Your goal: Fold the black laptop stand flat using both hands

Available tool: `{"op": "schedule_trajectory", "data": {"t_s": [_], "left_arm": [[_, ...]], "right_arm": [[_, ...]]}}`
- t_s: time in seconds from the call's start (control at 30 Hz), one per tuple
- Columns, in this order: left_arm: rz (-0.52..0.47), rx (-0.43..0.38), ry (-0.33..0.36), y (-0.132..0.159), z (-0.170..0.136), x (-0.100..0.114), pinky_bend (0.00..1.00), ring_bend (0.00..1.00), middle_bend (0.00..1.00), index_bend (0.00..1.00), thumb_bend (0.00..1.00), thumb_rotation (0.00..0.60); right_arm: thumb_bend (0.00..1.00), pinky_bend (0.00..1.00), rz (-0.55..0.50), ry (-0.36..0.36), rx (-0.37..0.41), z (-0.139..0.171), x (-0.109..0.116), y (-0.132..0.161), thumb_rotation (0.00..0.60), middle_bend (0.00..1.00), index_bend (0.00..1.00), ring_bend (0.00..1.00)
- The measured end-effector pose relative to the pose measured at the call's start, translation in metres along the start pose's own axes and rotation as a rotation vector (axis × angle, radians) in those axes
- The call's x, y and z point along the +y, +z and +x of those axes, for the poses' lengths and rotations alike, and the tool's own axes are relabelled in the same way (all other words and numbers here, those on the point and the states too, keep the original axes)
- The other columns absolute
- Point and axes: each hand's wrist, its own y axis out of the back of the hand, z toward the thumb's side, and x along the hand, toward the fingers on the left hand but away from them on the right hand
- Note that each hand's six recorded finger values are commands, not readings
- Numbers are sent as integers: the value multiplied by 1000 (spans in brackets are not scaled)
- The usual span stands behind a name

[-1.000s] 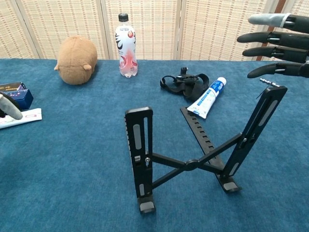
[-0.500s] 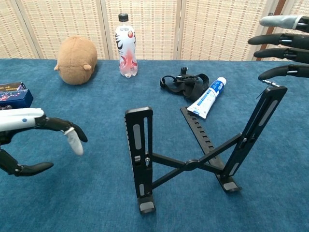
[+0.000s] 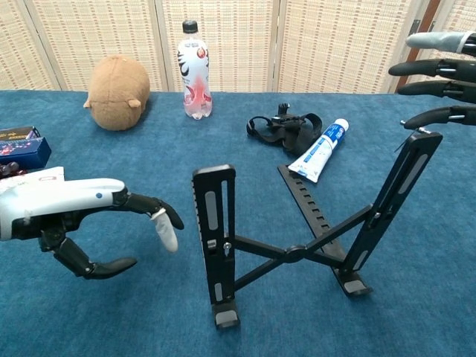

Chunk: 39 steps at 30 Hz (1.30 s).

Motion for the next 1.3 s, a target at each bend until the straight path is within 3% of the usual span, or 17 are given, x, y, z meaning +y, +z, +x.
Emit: {"op": "schedule_trajectory", "data": {"t_s": [0.63,1.3], "left_arm": [[-9,-60,-38,26,22,-10,10,152,175,327,452,600],[-9,-59,-53,30,31,-13,4,152,174,327,451,600]], "right_arm": [[0,245,-10,-18,-13,8,4,-5,600,138,33,84],[0,245,-14,-24,-14,11,7,-7,600,134,26,80]]}}
